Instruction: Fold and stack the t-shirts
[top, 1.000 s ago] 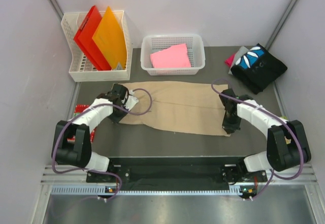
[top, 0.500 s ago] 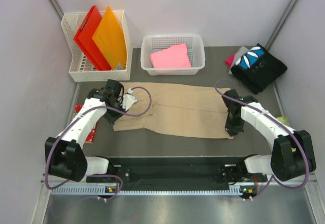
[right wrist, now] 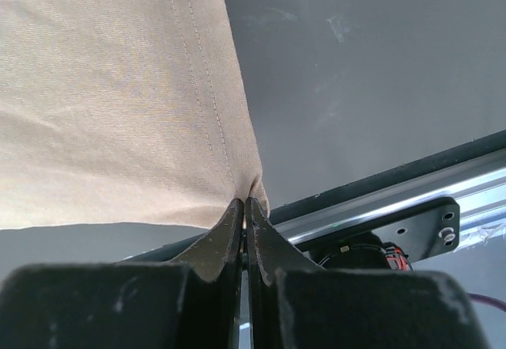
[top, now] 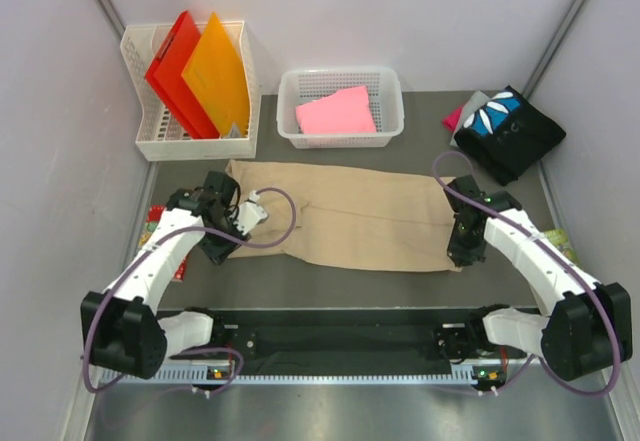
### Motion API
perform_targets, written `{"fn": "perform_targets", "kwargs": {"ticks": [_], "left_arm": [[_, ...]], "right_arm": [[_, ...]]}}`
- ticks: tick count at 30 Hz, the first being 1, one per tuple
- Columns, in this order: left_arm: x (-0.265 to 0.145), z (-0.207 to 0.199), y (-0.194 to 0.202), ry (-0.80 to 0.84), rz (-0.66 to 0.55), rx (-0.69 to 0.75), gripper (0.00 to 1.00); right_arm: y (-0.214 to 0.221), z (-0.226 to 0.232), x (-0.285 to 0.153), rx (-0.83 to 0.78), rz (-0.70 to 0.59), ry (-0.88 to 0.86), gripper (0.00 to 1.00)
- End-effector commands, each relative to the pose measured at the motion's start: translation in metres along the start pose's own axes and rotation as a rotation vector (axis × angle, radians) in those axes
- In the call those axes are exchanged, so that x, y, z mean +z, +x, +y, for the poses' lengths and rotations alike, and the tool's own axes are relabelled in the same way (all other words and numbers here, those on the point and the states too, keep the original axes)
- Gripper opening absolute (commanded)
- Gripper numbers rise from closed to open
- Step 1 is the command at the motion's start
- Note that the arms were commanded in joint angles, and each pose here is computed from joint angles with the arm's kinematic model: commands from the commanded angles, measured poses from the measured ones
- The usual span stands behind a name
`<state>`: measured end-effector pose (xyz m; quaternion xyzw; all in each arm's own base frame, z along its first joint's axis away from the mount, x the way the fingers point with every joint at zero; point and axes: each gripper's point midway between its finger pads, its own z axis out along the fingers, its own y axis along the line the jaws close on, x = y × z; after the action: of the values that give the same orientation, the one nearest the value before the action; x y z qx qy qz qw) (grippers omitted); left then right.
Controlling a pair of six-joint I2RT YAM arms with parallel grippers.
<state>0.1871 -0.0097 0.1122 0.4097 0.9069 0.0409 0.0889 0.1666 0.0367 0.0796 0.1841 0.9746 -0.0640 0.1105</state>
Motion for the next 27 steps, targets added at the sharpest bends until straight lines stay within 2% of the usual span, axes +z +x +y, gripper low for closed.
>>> {"fn": "perform_targets", "kwargs": {"ticks": [1,5,17,25,27], "left_arm": [[0.030,0.001,0.000,-0.001,0.030,-0.037,0.44],[0.051,0.001,-0.003,0.005,0.040,-0.056,0.49],[0.095,0.020,-0.023,0.026,0.037,-0.142,0.46],[0.107,0.034,-0.028,0.034,0.028,-0.195,0.37],[0.107,0.037,-0.031,0.037,0.022,-0.202,0.32]], "right_arm": [[-0.005,0.001,-0.004,0.007,-0.012,0.001,0.00],[-0.005,0.002,-0.001,0.013,-0.015,-0.003,0.00],[-0.008,0.006,0.000,0.020,-0.016,-0.009,0.00],[-0.012,0.008,-0.003,0.013,-0.019,-0.012,0.00],[-0.011,0.008,-0.001,0.011,-0.015,-0.010,0.00]]}}
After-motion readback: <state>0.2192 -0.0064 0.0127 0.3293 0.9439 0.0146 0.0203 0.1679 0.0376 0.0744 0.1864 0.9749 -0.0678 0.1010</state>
